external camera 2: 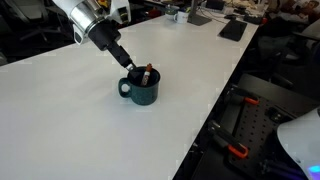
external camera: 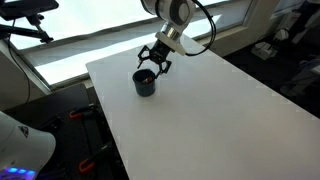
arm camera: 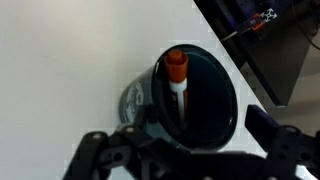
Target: Put the marker on the table
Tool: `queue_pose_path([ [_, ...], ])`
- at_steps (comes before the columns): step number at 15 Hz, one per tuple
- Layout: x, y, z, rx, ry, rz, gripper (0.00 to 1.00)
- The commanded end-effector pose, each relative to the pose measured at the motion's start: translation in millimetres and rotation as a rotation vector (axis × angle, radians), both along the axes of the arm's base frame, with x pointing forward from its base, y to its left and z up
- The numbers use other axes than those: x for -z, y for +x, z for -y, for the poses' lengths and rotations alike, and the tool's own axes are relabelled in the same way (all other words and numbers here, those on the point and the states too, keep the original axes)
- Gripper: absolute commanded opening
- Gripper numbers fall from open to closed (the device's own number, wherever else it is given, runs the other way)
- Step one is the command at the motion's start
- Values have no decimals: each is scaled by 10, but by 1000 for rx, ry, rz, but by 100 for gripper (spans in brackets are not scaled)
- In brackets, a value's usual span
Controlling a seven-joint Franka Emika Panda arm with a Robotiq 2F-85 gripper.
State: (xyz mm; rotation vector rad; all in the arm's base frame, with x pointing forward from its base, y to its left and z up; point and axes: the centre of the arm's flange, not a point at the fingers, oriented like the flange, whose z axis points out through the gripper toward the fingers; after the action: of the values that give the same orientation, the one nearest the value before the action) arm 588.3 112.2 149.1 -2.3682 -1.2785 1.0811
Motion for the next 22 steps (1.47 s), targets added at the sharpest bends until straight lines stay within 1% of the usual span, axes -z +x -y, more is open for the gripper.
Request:
queue_pose_path([
  [1,-102,-79,128,66,-14,25,100],
  [4,-271,-95,238,102,-37,95,100],
  [6,-354,-131,212,104,-49,142,100],
  [8,-420,-155,184,108,-47,164,100],
  [11,-514,-245,104,86,-25,145,100],
  [14,-578,-410,46,80,-23,152,100],
  [15,-446,-158,76,66,-20,126,100],
  [18,-484,-251,59,59,-22,127,100],
  [22,-487,-259,61,59,-22,127,100],
])
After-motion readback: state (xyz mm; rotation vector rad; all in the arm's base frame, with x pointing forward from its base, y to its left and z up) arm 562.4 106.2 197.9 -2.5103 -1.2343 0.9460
